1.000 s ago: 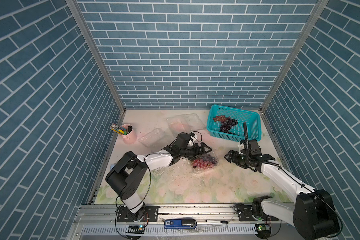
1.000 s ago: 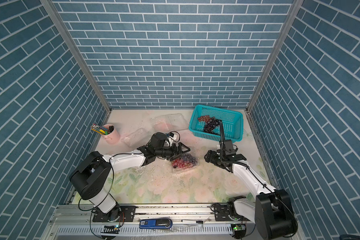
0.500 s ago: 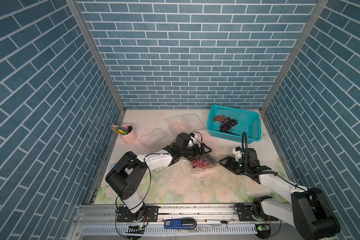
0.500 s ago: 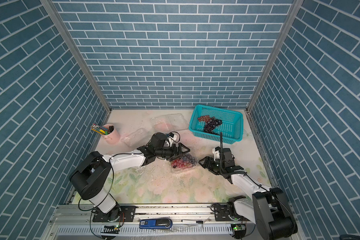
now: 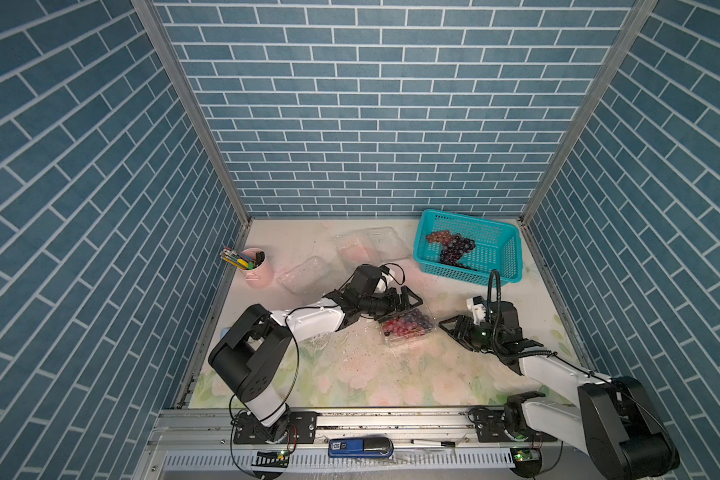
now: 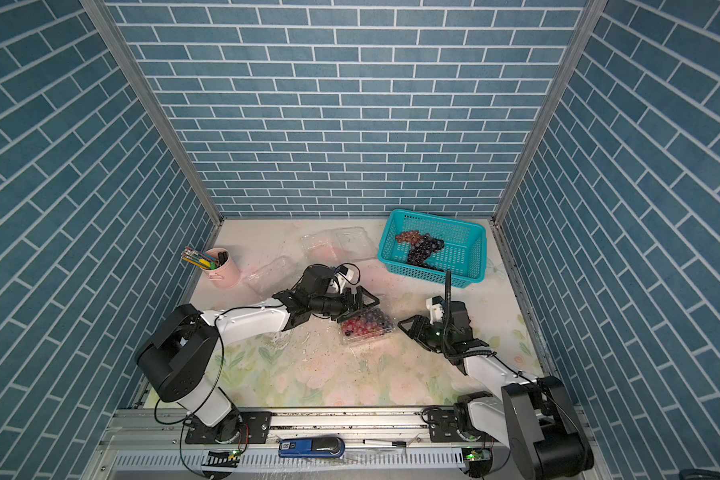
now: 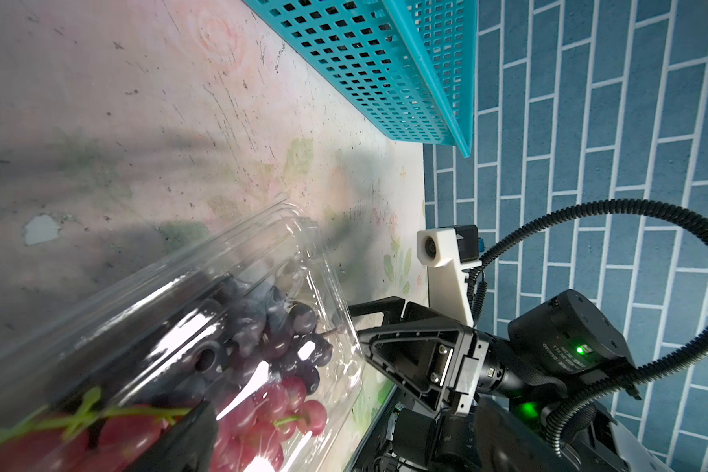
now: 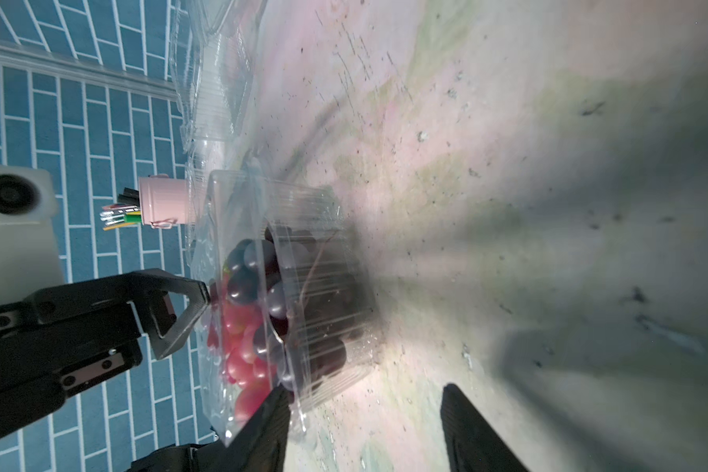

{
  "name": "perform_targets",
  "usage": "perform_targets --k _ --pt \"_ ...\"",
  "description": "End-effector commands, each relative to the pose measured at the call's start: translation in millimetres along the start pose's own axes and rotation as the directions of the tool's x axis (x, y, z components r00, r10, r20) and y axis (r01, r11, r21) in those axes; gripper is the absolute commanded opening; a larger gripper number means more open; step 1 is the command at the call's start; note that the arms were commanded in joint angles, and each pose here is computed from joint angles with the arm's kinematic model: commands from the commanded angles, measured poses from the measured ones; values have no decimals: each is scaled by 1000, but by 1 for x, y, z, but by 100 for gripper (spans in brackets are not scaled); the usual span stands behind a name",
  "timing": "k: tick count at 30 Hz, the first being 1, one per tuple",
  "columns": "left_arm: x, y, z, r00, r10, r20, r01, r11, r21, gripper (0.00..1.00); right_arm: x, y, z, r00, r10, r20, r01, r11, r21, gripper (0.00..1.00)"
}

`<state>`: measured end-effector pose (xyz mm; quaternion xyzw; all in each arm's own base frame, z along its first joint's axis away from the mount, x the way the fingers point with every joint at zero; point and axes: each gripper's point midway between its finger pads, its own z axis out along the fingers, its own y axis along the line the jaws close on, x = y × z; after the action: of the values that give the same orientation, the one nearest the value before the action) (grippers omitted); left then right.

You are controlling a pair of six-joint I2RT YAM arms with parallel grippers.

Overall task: Pack grapes into containers
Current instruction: Close the packing box at the center of the board.

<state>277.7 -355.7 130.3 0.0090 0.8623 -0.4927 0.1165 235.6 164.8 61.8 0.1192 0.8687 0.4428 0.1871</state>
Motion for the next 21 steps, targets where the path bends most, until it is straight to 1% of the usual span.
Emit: perform_targets --k 1,8,11,18,21 --pt "2 7 -5 1000 9 -14 -10 998 -55 100 -1 11 -4 1000 1 6 -1 998 -56 58" --pt "3 9 -4 1000 3 -17 -4 998 -59 100 -3 18 0 1000 8 7 -8 993 -121 51" --pt "3 9 -5 1000 6 -16 -7 998 -62 100 -4 21 2 1000 8 8 -6 990 -139 46" --pt "4 10 -5 1000 5 -14 -6 998 -67 100 5 28 17 999 -8 -49 -1 983 -182 42" --pt "3 10 -6 1000 6 -12 -7 998 -67 99 6 26 18 999 -4 -48 -5 984 -180 35"
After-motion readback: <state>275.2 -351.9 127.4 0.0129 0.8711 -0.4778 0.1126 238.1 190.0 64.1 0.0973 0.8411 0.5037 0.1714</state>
